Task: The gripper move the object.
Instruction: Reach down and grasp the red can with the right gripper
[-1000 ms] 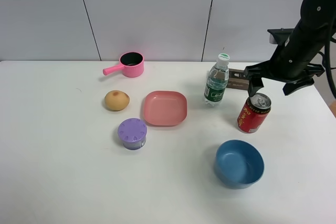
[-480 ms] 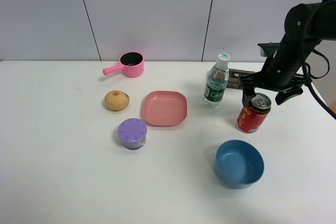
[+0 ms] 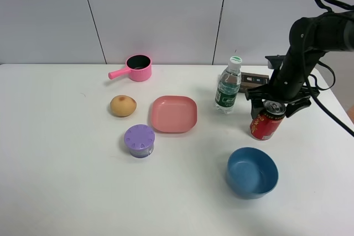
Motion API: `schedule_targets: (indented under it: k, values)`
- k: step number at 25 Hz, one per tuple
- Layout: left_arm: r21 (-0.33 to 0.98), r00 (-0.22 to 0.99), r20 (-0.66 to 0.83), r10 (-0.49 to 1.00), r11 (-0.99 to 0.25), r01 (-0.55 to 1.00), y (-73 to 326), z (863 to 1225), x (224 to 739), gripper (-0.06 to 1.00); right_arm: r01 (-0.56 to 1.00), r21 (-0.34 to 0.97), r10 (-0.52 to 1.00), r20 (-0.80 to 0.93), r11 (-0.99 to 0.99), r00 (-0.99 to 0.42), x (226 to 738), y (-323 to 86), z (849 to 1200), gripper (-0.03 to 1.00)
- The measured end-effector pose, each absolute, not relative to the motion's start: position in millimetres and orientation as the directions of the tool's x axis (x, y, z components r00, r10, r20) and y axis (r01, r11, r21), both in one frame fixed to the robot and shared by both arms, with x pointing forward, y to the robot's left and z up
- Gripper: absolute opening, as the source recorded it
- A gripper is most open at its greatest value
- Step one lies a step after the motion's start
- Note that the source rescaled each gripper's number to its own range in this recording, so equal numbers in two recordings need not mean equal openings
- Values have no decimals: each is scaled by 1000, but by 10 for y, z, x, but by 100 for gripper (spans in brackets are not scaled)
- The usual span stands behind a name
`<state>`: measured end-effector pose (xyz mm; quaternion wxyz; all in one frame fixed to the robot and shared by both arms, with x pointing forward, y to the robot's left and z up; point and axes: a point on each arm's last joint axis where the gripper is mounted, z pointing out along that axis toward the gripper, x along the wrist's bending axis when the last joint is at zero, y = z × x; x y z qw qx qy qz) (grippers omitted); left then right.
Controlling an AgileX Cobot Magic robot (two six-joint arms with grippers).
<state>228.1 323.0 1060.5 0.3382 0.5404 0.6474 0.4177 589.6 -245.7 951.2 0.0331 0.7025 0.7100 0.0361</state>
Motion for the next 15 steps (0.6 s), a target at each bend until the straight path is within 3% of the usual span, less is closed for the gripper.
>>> schedule_targets:
  k: [5, 15]
  values:
    - [906, -187, 14, 982, 67, 417, 3230, 10605, 2281, 100, 997, 72, 1000, 4, 24, -24, 5901, -2451, 9439, 78]
    - [906, -187, 14, 982, 67, 417, 3230, 10605, 2281, 100, 996, 76, 999, 8, 45, -46, 5878, -2450, 9495, 78]
